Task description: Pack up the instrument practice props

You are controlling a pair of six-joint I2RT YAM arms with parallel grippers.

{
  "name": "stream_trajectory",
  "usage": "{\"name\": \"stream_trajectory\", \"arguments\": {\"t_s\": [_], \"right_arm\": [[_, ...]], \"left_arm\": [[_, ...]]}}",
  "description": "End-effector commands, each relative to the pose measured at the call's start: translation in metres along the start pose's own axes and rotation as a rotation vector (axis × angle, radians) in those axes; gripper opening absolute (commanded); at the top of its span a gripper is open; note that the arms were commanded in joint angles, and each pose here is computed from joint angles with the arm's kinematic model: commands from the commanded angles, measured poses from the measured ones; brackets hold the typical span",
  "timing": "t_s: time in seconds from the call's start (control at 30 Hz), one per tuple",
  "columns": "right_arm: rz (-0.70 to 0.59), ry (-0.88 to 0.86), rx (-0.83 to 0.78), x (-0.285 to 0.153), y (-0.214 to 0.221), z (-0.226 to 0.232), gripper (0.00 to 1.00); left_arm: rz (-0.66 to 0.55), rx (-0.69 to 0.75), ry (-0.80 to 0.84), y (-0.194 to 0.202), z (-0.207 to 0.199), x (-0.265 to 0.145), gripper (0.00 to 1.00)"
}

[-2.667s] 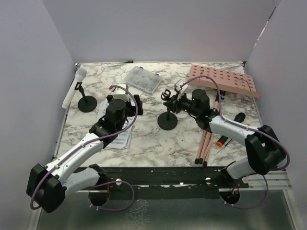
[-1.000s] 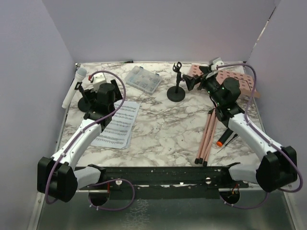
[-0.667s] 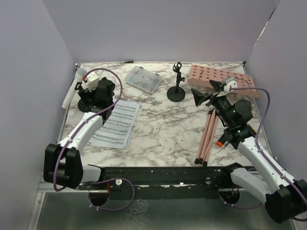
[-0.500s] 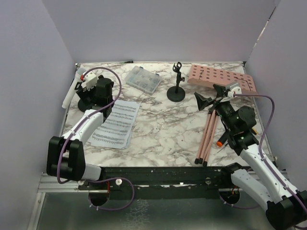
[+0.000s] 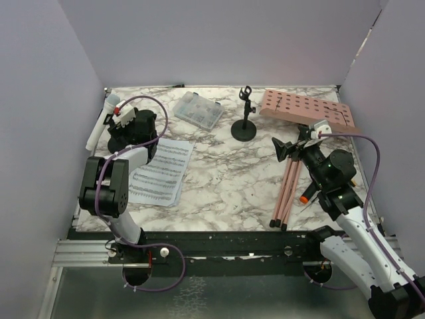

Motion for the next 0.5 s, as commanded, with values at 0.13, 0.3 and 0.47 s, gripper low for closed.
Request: {"name": "stream_trajectory", "arguments": {"t_s": [0.13, 0.3, 0.47], "right_arm": [[0.062, 0.035, -0.049, -0.004, -0.008, -0.006, 1.00], [0.073, 0.011, -0.043, 0.000, -0.012, -0.003, 1.00], [0.093, -0.011, -0.045, 0.005, -0.018, -0.001, 1.00]], "left_arm": [[-0.051, -0.048, -0.136, 0.006, 0.004, 0.039, 0.84], [-0.064, -0.053, -0.159, 0.006, -0.002, 0.059, 0.82], [-0.070, -0.063, -0.140, 0.010, -0.010, 0.074, 0.74]]}}
Point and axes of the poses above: each gripper's point midway between its finger pads, its own x axis out along the fingers, its own z axis along the line the jaws close on, y = z × x, the point moved 5 cm from there along -x, back along the fingers, and after that the axes turned 5 degrees about x, right-handed, at the moved point
